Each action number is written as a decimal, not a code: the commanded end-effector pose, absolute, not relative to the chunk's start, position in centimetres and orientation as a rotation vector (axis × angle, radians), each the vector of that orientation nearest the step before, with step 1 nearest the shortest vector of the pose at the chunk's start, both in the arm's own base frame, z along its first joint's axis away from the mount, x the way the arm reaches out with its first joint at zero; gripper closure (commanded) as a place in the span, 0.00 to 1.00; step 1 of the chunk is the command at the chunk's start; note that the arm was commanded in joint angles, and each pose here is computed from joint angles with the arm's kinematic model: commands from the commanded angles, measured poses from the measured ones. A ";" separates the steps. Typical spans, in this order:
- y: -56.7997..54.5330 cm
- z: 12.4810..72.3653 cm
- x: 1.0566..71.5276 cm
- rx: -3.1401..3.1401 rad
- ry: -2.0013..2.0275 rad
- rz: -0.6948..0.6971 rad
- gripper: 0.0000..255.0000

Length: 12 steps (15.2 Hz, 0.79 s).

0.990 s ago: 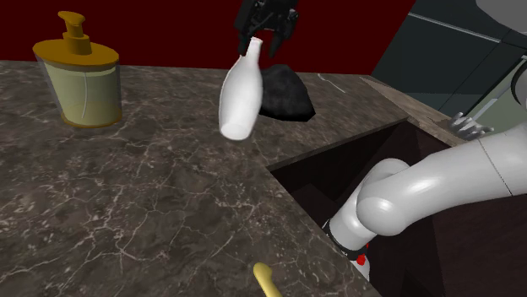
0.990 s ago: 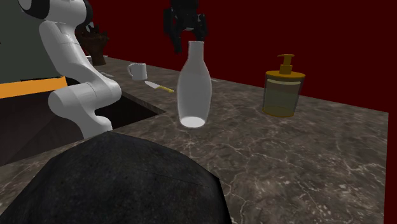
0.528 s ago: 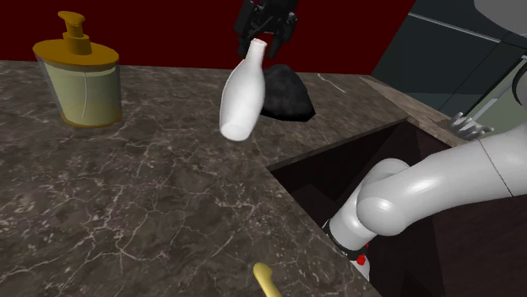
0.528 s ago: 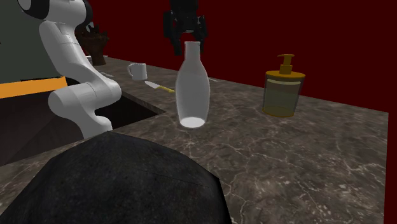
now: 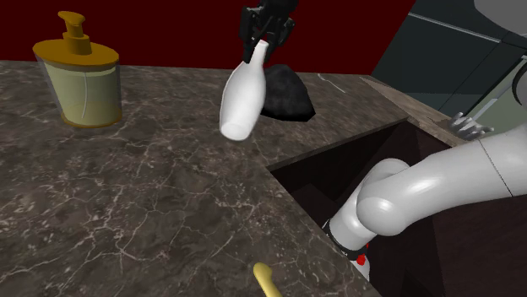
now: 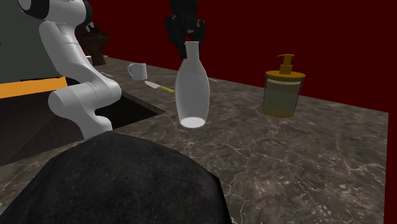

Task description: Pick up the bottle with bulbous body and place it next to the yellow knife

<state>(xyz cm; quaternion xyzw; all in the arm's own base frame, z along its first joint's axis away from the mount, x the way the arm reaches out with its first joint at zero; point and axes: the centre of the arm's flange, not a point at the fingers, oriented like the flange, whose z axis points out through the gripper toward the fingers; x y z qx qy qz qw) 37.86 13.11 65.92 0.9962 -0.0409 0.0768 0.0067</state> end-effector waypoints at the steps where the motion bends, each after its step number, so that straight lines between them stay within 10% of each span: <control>1: 13.1 65.9 37.9 3.116 -0.128 0.240 1.00; 12: 13.1 70.7 37.9 3.116 -0.128 0.240 1.00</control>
